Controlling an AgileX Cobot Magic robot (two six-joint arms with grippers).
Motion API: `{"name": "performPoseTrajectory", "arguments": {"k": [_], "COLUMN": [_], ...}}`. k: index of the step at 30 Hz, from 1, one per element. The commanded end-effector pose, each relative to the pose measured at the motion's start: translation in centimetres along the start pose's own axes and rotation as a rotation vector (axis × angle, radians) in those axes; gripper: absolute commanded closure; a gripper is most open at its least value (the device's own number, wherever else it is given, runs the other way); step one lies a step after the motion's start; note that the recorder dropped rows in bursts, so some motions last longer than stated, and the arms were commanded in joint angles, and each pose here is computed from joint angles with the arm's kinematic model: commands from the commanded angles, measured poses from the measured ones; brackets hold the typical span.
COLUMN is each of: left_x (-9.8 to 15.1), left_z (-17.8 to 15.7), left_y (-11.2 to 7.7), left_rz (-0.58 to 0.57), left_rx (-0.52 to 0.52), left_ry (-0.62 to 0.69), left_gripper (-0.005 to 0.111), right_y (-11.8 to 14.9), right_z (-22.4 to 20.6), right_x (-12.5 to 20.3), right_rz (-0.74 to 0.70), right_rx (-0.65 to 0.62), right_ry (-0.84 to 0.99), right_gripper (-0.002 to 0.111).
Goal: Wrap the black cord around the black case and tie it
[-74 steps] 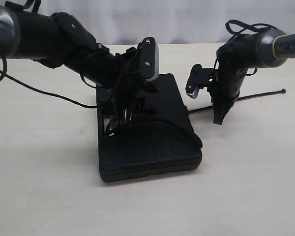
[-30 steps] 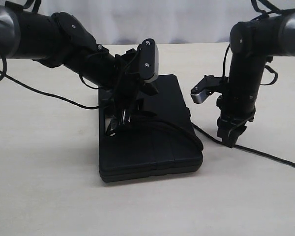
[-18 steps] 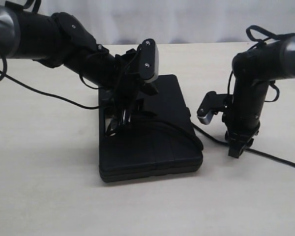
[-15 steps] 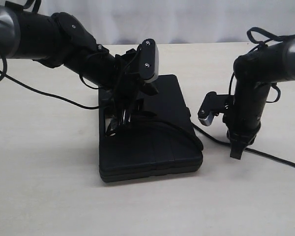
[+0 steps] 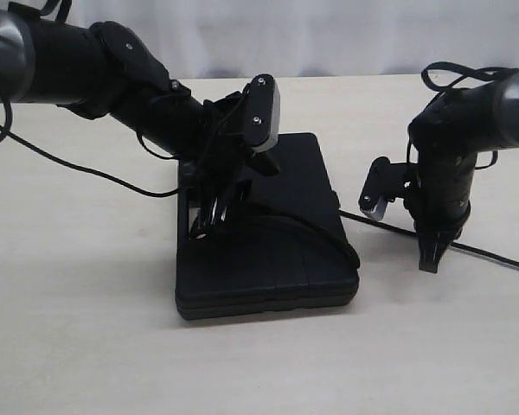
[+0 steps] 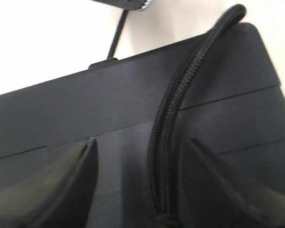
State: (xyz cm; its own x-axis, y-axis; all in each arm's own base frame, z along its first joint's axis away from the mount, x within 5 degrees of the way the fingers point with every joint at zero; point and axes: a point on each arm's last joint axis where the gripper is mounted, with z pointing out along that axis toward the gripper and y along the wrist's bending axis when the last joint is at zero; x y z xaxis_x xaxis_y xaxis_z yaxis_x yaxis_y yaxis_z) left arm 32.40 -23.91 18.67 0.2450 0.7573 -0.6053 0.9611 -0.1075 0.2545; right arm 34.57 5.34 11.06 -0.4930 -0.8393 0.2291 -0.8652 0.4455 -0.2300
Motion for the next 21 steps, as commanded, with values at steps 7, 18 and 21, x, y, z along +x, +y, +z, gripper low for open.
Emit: {"name": "performPoseTrajectory", "arguments": {"k": [7,18,21], "left_x": [0.0,2.2,2.2], "left_z": [0.5,3.3,3.3], "left_y": [-0.5,-0.6,-0.5], "left_rz": [0.011,-0.031,-0.031], "left_rx": [0.047,0.062,0.057], "left_ry": [-0.01,0.04,0.041], "left_gripper": [0.056,0.056,0.056], "right_y": [0.0,-0.7,-0.9], "right_z": [0.6,-2.0,-2.6], "right_x": [0.5,1.3,1.8], "right_rz": [0.049,0.087,0.081], "right_rx": [0.027,0.081,0.106], "right_ry": [0.053,0.014,0.044], "right_gripper": [0.104,0.104,0.104]}}
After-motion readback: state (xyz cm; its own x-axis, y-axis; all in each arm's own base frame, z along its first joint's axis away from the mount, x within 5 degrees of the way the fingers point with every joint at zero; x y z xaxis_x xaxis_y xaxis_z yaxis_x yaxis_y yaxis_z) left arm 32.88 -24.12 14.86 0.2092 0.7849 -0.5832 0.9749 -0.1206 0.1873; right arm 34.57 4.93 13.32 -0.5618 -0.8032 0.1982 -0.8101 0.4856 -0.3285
